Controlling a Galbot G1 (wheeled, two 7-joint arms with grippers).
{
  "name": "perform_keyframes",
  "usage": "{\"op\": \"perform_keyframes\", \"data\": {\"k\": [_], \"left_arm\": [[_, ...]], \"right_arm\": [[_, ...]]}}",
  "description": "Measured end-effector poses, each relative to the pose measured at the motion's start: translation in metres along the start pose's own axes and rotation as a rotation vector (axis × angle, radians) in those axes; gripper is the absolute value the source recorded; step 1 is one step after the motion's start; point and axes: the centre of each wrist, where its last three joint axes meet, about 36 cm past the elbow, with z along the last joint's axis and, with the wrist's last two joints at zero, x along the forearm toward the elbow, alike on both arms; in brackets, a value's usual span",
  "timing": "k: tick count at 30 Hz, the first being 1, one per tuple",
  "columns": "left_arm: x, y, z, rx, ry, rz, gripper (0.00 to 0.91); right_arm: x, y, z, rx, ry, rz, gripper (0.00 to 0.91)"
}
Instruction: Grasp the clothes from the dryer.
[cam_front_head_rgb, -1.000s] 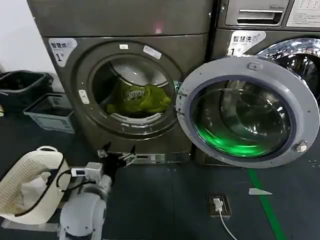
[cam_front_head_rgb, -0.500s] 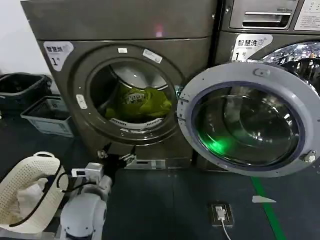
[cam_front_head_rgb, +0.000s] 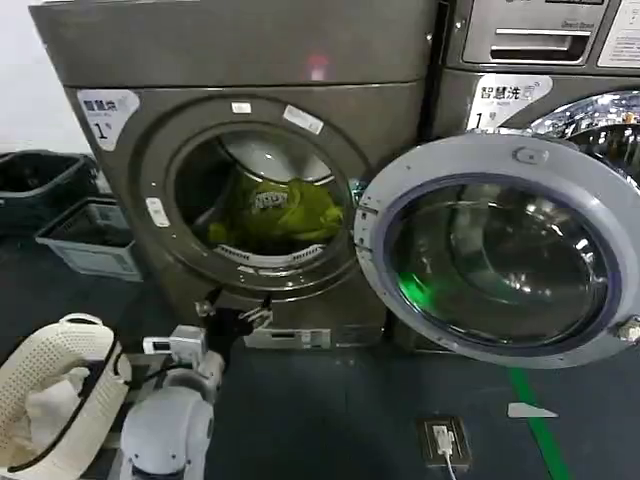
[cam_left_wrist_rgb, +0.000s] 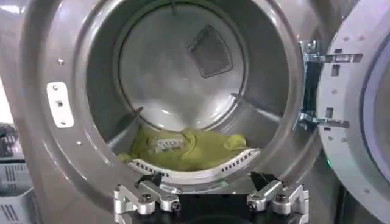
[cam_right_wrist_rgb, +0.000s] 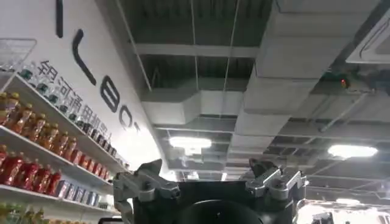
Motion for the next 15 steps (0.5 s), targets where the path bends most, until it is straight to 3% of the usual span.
{"op": "perform_keyframes", "data": {"k": [15], "left_arm": [[-0.002, 0.0001, 0.0011, -0.009, 0.006, -0.004, 0.907]], "right_arm": [[0.0005, -0.0005, 0.001, 0.003, 0.003, 0.001, 0.907]]}}
